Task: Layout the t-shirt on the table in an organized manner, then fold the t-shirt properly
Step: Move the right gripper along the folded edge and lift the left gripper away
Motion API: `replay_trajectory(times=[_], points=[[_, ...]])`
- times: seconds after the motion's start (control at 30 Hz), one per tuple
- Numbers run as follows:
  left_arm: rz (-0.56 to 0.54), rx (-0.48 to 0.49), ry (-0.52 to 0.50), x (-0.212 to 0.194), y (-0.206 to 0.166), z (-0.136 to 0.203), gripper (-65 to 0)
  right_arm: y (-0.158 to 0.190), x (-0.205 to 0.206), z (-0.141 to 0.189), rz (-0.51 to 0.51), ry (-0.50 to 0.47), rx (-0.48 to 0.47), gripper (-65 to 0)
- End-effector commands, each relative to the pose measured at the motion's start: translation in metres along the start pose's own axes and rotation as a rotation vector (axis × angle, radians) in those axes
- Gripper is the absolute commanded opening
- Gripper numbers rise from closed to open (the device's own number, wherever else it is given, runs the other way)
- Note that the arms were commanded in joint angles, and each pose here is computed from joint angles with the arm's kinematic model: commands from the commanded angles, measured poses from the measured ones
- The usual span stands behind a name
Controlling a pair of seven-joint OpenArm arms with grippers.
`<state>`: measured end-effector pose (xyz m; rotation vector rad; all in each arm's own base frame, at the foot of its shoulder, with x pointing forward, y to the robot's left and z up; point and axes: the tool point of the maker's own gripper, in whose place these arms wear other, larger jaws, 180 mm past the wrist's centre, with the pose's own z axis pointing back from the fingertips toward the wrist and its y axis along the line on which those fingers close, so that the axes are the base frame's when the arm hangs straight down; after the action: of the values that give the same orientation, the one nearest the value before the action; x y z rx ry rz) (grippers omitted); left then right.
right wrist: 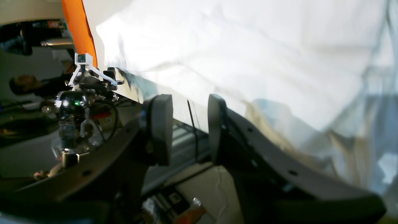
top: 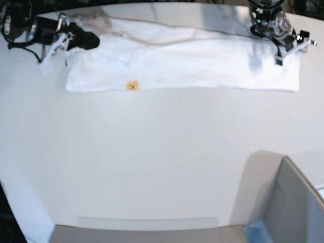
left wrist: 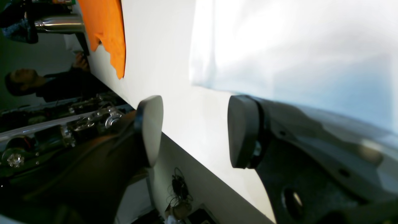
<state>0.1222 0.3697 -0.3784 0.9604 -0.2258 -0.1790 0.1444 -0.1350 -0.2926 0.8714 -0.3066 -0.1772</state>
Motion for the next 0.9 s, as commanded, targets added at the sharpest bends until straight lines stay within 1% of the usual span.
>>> replay_trajectory(times=[0.0, 0.07, 0.1, 0.27, 0.43, 0.5, 0.63, 0.87], points=[[0.012, 0.046, -0.013, 0.004, 0.015, 0.000, -31.1, 0.011, 0.003, 0.001, 0.021, 0.006, 0.037, -45.1], [0.024, 0.058, -0.005, 0.002, 0.021, -0.002, -31.1, 0.021, 0.006, -0.008, 0.054, 0.023, 0.069, -45.1], [0.035, 0.068, 0.004, 0.000, 0.025, -0.003, -31.1, 0.020, 0.007, -0.014, 0.078, 0.035, 0.051, -45.1], [0.049, 0.085, 0.020, -0.005, 0.033, -0.006, -31.1, 0.018, 0.004, -0.058, 0.221, 0.109, -0.060, -45.1], [0.048, 0.075, 0.025, -0.007, 0.028, -0.005, -31.1, 0.008, 0.001, -0.094, 0.347, 0.119, -0.224, -45.1], [0.054, 0.067, 0.032, -0.009, 0.024, -0.004, -31.1, 0.006, -0.003, -0.103, 0.390, 0.114, -0.265, -45.1], [0.053, 0.054, 0.035, -0.010, 0.019, -0.002, -31.1, -0.005, -0.016, -0.109, 0.409, 0.128, -0.315, -45.1], [0.056, 0.052, 0.034, -0.010, 0.018, -0.002, -31.1, -0.017, -0.025, -0.109, 0.377, 0.154, -0.338, -45.1]])
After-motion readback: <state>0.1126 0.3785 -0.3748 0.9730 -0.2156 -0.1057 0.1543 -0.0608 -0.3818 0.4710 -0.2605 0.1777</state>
